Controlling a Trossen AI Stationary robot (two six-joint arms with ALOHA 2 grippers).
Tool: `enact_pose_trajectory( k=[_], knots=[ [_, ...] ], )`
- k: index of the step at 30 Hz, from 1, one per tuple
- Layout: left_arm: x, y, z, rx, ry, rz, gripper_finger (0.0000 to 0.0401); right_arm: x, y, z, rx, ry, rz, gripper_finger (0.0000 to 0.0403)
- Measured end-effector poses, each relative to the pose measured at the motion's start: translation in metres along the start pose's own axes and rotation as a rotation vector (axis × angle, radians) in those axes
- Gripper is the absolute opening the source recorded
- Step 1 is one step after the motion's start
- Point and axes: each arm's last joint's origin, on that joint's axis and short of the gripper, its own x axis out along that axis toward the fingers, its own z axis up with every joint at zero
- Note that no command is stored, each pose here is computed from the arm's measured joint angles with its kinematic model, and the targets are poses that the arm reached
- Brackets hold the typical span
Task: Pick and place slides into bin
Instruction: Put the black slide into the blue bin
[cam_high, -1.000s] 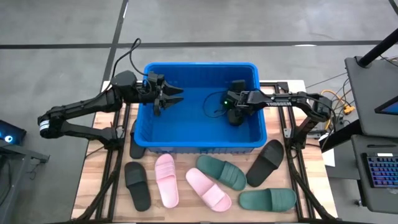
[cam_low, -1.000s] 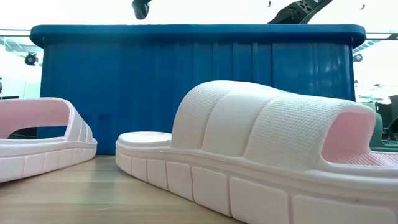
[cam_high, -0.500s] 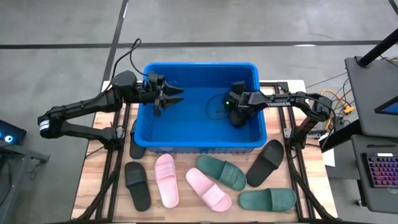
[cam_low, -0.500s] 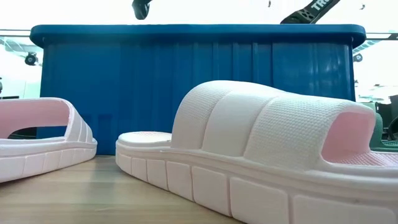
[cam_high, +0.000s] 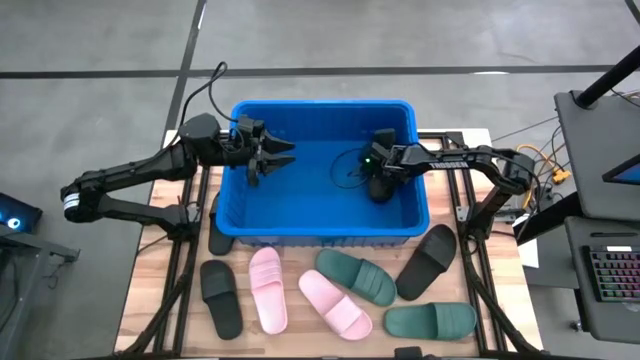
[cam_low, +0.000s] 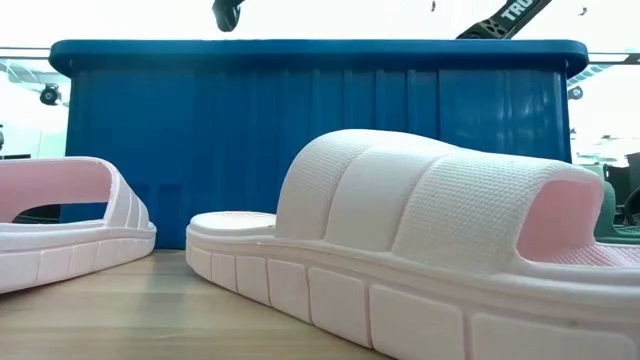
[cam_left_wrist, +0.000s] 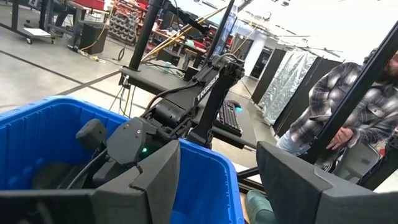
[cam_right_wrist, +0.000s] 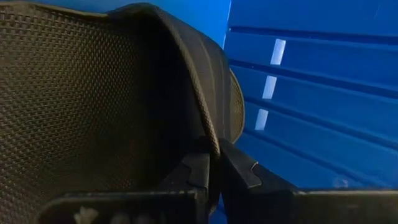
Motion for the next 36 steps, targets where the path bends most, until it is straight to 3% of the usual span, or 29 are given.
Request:
enact_pose_trajectory(
  k=[14,25,36],
  knots=[
    [0.0,0.0,-0.0001,-0.001,0.0,0.0,0.0196,0.0014,0.0006,-0.0014,0.022,-0.01,0.025,0.002],
    [0.0,0.0001,-0.0001,-0.001,0.0,0.001,0.0196,0.0022,0.0011,-0.0026,-0.028,0.001,0.029,0.0077],
    [0.0,0.0001,-0.0001,-0.002,0.0,0.0,0.0196,-0.0011,-0.0002,-0.0047,0.052,0.036,0.066,0.0136]
  ],
)
